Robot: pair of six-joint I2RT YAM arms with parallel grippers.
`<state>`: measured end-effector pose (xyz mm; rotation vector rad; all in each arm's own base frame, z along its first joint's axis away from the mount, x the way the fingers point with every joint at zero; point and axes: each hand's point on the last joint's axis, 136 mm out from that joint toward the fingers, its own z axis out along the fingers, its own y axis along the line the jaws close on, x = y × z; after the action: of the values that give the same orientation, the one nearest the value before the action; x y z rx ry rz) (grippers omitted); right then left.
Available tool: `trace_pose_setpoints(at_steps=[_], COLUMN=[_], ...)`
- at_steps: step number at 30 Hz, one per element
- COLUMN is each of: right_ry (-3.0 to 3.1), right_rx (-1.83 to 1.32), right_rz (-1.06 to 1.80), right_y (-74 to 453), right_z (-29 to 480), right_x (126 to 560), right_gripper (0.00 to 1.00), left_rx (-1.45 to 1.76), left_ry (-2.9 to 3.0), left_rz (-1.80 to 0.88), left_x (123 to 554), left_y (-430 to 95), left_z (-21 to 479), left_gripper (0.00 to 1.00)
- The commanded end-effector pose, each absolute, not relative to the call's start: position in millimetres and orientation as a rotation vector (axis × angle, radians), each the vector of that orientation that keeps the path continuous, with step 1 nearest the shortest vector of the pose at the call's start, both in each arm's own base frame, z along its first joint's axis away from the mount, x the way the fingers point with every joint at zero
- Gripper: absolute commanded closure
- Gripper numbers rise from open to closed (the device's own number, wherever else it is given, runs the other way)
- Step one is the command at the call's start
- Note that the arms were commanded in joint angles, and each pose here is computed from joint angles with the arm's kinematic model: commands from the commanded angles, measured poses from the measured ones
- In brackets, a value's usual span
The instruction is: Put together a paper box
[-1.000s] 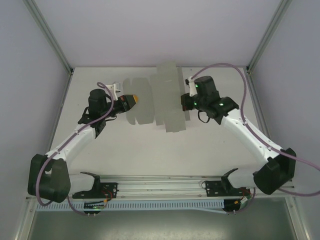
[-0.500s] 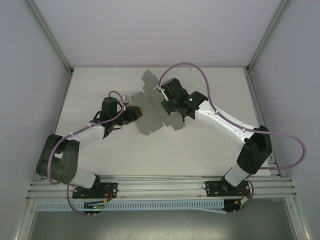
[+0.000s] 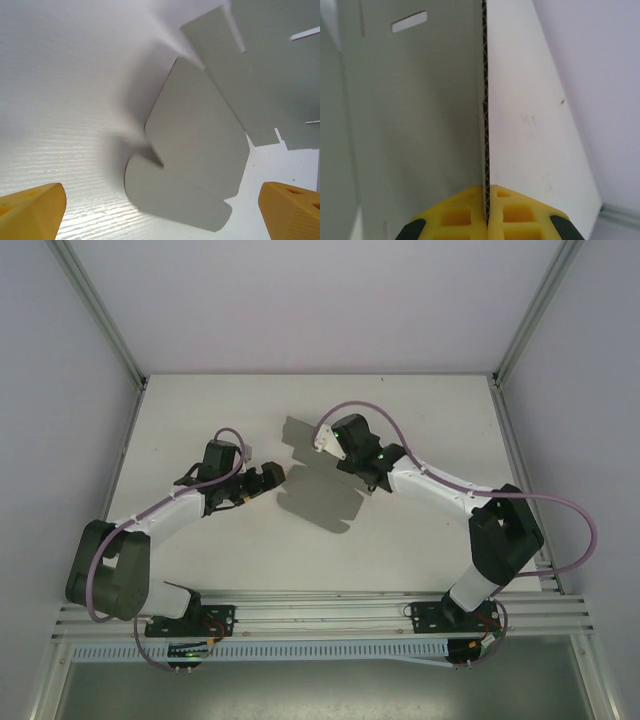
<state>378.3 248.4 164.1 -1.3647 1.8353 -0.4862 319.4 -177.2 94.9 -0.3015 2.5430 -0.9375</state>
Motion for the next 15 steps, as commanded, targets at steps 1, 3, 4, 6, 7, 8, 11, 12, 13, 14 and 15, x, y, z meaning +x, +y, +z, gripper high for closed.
trace_pose_setpoints(at_steps=[1, 3, 4, 6, 7, 8, 11, 12, 13, 14, 15], right_ry=[1.587, 1.501, 1.467, 1.411, 1.385, 1.37, 1.346, 1.344, 1.339, 1.341, 1.343], right_rx=[-1.467, -1.463, -1.452, -1.405, -1.391, -1.372, -1.342, -1.342, -1.349, -1.355, -1.348], right_rz=[-0.654, -0.735, -0.757, -0.78, -0.784, -0.783, -0.784, -0.784, -0.783, -0.781, -0.776], right_y=[254.7, 255.2, 256.7, 259.7, 261.9, 263.5, 266.1, 266.5, 268.1, 268.7, 268.7], right_z=[157.6, 151.5, 148.9, 149.2, 149.0, 149.2, 147.7, 146.0, 144.7, 143.6, 144.4], right_x=[395.2, 403.4, 406.6, 411.1, 412.1, 413.0, 415.4, 415.1, 413.6, 412.1, 411.4], right_gripper=[1.0, 1.0, 1.0, 1.0, 1.0, 1.0, 1.0, 1.0, 1.0, 1.0, 1.0], left_rx=[-0.212, -0.16, -0.144, -0.136, -0.132, -0.135, -0.085, -0.069, -0.055, -0.044, -0.032], left_ry=[2.493, 2.45, 2.438, 2.424, 2.414, 2.409, 2.364, 2.363, 2.363, 2.367, 2.37], left_rz=[-0.988, -1.044, -1.048, -1.027, -1.017, -1.015, -1.1, -1.132, -1.163, -1.191, -1.22], left_x=[330.3, 340.1, 345.7, 356.1, 362.0, 366.6, 385.6, 390.6, 396.5, 401.3, 405.1], left_y=[-188.6, -198.0, -200.6, -201.7, -202.0, -203.6, -219.0, -224.6, -230.9, -236.1, -241.0], left_z=[129.6, 151.6, 161.9, 176.6, 183.4, 187.0, 208.3, 211.4, 213.2, 212.6, 212.1], left_gripper=[0.02, 0.02, 0.02, 0.02, 0.02, 0.02, 0.02, 0.02, 0.02, 0.02, 0.02])
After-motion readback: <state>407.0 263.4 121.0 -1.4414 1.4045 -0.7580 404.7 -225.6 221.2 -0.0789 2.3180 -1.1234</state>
